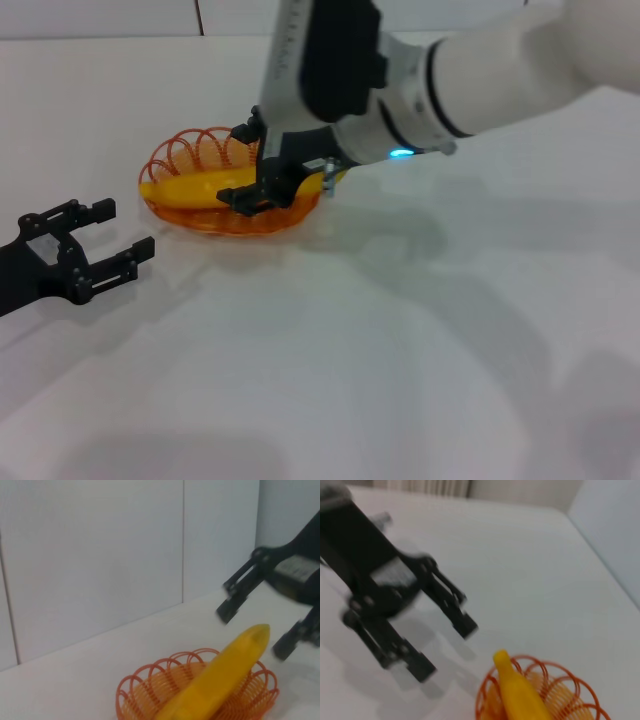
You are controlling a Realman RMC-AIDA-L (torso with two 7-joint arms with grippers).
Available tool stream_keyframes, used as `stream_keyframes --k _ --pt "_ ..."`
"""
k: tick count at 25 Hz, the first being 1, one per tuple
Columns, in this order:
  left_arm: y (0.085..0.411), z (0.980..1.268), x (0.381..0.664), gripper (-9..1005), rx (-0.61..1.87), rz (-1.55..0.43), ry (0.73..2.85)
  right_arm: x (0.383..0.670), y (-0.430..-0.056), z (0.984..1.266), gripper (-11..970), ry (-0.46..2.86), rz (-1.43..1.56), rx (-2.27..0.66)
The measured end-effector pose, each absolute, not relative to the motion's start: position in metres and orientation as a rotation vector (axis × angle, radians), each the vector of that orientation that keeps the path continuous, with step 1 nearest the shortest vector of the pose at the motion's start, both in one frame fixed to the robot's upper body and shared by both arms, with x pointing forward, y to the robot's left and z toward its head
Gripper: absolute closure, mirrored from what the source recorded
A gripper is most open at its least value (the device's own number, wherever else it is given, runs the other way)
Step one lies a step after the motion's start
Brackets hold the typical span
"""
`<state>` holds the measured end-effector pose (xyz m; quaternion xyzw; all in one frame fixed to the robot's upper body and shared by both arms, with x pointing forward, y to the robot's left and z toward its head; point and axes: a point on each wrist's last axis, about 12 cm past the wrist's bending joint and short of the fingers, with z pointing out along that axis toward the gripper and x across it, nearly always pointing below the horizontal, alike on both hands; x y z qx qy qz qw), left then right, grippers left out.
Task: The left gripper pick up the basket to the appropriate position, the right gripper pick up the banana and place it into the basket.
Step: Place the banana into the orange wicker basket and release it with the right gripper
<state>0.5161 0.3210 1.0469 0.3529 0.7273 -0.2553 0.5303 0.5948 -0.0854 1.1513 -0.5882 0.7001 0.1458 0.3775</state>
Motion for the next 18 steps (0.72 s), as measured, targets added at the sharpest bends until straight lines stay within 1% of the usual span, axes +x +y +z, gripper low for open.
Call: stream_keyframes --k 4,9,18 --pt "0.323 1.046 0.514 255 0.835 -0.607 1.74 0.588 -0.105 1.156 218 1.762 0.467 -1.484" --pt "0.323 1.045 0.513 255 0.827 -0.606 1.741 0.587 -0.139 1.157 227 1.747 0.569 -1.407" --pt "0.324 1.045 0.512 255 0.822 -0.603 1.742 0.586 -0.197 1.139 227 1.736 0.765 -1.282"
